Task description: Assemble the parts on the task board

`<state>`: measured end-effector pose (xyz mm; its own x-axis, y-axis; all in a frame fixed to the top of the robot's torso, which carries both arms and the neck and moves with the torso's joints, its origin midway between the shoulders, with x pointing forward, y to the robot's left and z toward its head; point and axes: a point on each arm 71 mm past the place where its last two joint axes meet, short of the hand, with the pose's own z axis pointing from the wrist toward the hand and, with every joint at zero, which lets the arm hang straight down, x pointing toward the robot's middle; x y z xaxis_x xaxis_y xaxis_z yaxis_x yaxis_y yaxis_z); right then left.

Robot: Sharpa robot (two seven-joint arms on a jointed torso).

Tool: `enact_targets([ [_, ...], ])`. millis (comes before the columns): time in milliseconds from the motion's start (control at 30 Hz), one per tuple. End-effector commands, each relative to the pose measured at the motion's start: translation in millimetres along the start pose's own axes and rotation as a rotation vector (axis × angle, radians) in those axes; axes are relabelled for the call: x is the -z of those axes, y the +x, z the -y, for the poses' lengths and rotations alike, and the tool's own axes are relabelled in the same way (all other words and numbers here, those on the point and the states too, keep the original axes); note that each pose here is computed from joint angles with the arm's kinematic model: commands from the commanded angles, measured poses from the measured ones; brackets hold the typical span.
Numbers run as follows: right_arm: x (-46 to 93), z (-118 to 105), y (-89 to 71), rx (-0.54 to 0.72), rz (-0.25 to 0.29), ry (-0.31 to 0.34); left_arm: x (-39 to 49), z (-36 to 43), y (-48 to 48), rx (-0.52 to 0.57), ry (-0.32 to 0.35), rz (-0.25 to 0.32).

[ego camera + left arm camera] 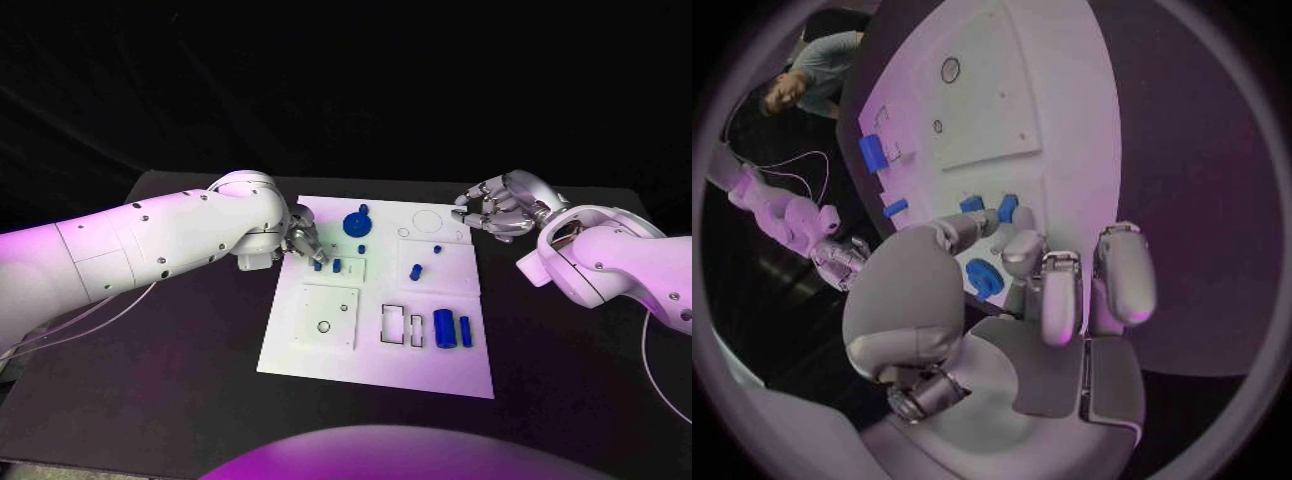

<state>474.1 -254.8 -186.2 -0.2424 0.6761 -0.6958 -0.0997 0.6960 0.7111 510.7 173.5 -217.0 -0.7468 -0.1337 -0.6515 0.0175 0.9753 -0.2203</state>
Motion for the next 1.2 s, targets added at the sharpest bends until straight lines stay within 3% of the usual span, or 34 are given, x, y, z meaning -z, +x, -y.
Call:
enact_targets([
  [33, 0.2, -0.5, 0.6, 0.003, -0.005, -0.01, -0.7, -0.7, 2.5, 0.022, -0.011, -0.01],
  [767, 1.0, 0.1, 0.4, 0.002, -0.006, -0.007, 6.7, -4.5, -4.9, 0.085, -0.007, 0.054],
  [967, 1.0, 0.6, 0.1, 0.002, -0.004, -0.006, 12.3, 4.2, -11.9, 0.165, 0.088, 0.089],
  [1200, 0.9, 1.2, -0.2, 0.003, -0.004, -0.003, 20.2, 21.9, -24.9, 0.304, 0.347, 0.213],
])
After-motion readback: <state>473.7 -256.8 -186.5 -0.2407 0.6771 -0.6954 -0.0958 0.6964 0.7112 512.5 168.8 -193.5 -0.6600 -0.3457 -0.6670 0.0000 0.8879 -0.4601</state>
